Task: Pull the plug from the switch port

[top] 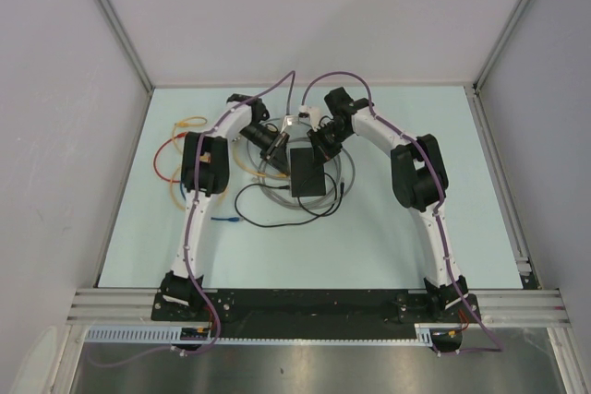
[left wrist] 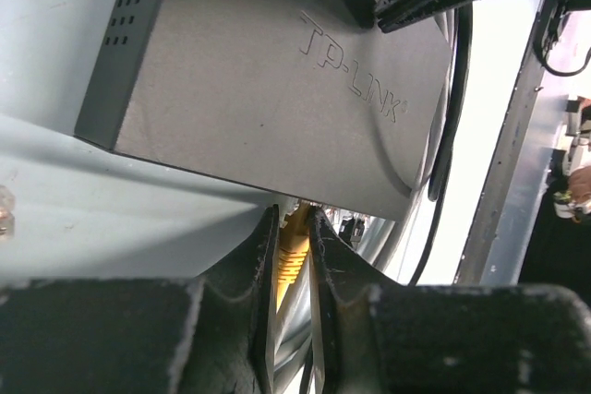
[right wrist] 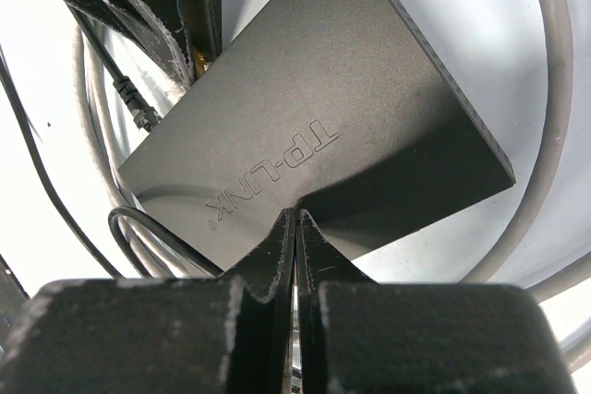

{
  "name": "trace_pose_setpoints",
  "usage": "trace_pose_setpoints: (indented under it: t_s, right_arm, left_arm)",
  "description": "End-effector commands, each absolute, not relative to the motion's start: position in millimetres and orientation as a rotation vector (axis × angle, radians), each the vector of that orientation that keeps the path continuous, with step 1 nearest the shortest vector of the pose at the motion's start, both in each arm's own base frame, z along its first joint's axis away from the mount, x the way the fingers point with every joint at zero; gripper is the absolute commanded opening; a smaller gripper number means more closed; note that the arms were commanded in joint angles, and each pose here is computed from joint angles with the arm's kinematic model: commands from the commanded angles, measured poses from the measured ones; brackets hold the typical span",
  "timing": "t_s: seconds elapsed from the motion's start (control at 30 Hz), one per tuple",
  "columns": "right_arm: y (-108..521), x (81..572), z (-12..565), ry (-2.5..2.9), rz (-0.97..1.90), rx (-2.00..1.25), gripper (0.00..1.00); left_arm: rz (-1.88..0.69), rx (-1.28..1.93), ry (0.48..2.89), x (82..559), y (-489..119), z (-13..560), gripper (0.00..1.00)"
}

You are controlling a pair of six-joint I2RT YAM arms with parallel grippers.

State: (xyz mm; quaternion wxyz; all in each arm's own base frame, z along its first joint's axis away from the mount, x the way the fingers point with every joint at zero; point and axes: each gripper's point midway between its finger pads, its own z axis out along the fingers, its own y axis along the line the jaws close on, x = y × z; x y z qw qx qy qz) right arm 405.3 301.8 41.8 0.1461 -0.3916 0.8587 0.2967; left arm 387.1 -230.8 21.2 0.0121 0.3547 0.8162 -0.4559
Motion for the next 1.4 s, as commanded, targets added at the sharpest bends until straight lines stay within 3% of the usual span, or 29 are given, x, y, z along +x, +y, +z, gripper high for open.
trace_pose_setpoints:
  t_s: [0.0,0.27,0.57,0.83,0.93,0.97,1.07,1.3,1.37]
  right_arm:
    - [256.5,386.2,-28.1,2.703,0.591,-1.195,0.00]
    - [255.9,386.7,-28.1,2.702,0.584,-1.195,0.00]
    - [255.3,386.7,-30.2,2.706,0.580,-1.195,0.00]
    - [254.7,387.5,-30.3,2.707,0.577,-1.191,0.01]
    - [254.9,387.2,-30.9,2.708,0.580,-1.191,0.01]
    - [255.3,387.1,-31.6,2.708,0.578,-1.193,0.01]
    - [254.8,387.0,-32.6,2.711,0.580,-1.189,0.01]
    - [254.6,388.4,-34.8,2.712,0.584,-1.181,0.01]
    - [254.5,388.4,-36.9,2.716,0.589,-1.177,0.01]
  left_arm:
    - [-1.240,1.315,2.739,357.6,-195.2,-16.9,0.00]
    - [-1.076,1.330,2.620,407.6,-203.2,-3.0,0.00]
    - [-1.132,1.425,2.673,368.0,-188.5,-10.3,0.00]
    - [-1.021,1.398,2.580,406.8,-197.1,10.1,0.00]
    - [-1.060,1.336,2.422,422.8,-216.5,54.6,0.19]
    - [-1.049,1.324,2.353,432.3,-222.8,67.0,0.35]
    - [-0.963,1.251,2.223,452.2,-227.0,115.9,0.53]
    - [-0.723,0.828,2.312,497.6,-162.4,158.3,0.61]
    - [-0.549,0.664,2.374,513.7,-127.8,157.4,0.61]
